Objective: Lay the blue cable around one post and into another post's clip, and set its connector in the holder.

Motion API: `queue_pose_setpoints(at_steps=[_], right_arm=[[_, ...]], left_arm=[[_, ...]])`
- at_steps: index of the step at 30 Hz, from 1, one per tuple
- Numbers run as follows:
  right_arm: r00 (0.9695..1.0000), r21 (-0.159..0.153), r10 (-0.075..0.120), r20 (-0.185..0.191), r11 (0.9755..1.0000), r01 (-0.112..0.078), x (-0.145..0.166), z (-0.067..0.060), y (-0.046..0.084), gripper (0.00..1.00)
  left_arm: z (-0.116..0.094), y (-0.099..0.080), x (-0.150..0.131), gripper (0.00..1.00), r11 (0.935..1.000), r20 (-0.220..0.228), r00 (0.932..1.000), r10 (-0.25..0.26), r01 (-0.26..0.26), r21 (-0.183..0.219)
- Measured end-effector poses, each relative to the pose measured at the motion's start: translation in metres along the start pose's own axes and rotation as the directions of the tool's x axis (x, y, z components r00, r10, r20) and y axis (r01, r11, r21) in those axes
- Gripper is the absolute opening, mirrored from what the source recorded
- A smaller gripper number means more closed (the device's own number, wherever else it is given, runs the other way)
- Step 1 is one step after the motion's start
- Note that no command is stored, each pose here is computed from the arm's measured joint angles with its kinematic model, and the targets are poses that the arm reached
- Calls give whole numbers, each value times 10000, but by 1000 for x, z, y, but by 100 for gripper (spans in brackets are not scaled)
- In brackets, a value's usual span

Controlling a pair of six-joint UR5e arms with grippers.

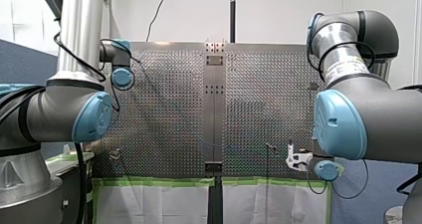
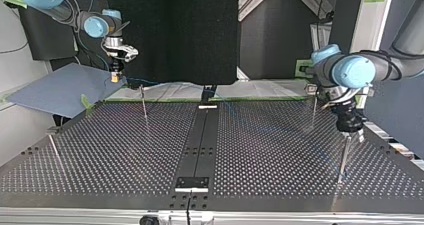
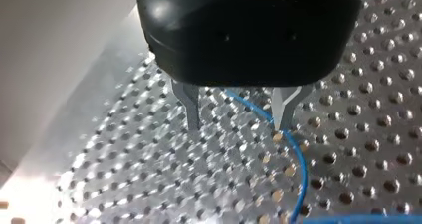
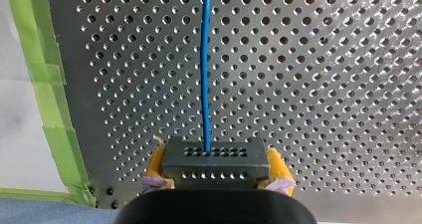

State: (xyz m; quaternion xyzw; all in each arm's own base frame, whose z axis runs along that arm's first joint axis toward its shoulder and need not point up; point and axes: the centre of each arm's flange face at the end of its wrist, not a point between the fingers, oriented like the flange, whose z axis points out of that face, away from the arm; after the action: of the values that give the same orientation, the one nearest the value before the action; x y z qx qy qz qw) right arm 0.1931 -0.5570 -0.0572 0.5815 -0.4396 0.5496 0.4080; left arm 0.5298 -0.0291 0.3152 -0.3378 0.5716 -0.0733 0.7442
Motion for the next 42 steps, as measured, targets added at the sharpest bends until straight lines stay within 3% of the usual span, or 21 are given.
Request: queue_pose_setpoints(at_steps=[7,13,16,27,32,36,42], right_arm=[[10000,38,68,40,10000,-69,0,-1,-2,0],[9998,76,157,75,9998,-157,-1,-1,-5,0],[9998,90,193,71,9998,-194,-1,-1,-5,0],[9996,147,284,75,9995,-285,-1,-1,-9,0],[9995,143,297,122,9995,-299,-2,-2,-10,0],[9994,146,300,145,9994,-302,-2,-2,-10,0],[9993,147,307,196,9994,-309,-3,-3,-11,0]], left_arm=[[-23,11,-9,75,9968,-297,9973,674,-686,-399],[-47,15,-14,75,9903,-880,9874,1317,-1349,-321],[-52,11,-23,75,9870,-917,9834,1564,-1591,-219],[-50,-34,-77,75,9745,-489,9758,2133,-2088,826],[-52,-59,-107,75,9615,-179,9698,2434,-2388,1360],[-56,-71,-128,75,9549,139,9647,2628,-2622,1391],[-63,-89,-165,77,9474,759,9530,2932,-3002,1105]])
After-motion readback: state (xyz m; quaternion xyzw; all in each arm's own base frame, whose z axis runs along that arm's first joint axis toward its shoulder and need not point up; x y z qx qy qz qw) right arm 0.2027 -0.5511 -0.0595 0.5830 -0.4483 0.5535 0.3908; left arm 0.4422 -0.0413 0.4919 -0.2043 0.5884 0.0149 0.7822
